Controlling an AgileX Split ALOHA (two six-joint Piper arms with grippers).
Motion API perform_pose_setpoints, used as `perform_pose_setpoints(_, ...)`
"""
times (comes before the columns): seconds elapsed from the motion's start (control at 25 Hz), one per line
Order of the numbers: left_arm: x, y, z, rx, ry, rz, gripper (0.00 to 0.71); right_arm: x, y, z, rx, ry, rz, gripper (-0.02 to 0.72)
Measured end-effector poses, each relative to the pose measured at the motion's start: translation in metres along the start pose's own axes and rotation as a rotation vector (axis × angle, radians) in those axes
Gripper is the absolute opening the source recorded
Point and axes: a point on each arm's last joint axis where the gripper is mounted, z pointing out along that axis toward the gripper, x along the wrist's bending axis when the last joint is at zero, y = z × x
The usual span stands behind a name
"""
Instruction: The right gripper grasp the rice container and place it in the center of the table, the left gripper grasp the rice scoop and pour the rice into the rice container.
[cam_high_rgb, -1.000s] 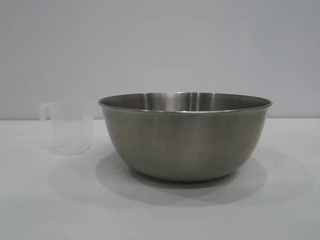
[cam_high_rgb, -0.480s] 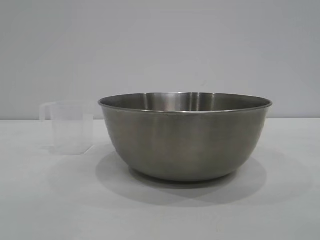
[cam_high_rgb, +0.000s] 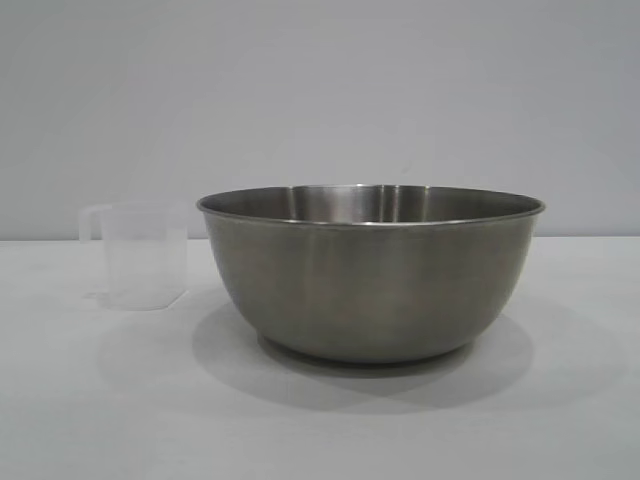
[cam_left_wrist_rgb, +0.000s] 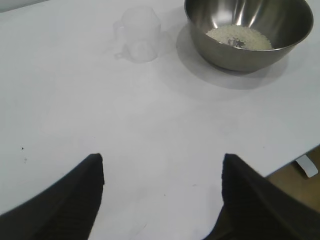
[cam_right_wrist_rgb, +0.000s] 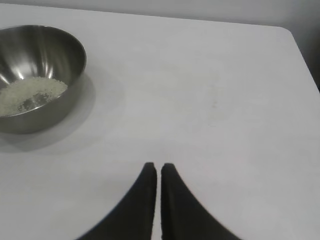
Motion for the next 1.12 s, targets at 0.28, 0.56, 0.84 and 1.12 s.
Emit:
perform_pose_setpoints(0.28, -0.0002, -0.0001, -0.0002, -0.002, 0.022, -0.013, 0.421, 0.0, 0.0, 0.0, 0.0, 0.0, 0.0, 0.0)
perform_pose_setpoints(0.56, -0.0022, 0.0002, 0.0001, -0.007, 0.237, -0.141, 0.421, 0.0, 0.0, 0.0, 0.0, 0.0, 0.0, 0.0)
perform_pose_setpoints(0.84, -0.0034, 0.0002, 0.0001, -0.01, 0.363, -0.216, 0.421, 0.0, 0.0, 0.0, 0.0, 0.0, 0.0, 0.0)
perform_pose_setpoints(1.12, -0.0035, 0.0002, 0.0002, -0.01, 0.423, -0.247, 0.421, 0.0, 0.0, 0.0, 0.0, 0.0, 0.0, 0.0)
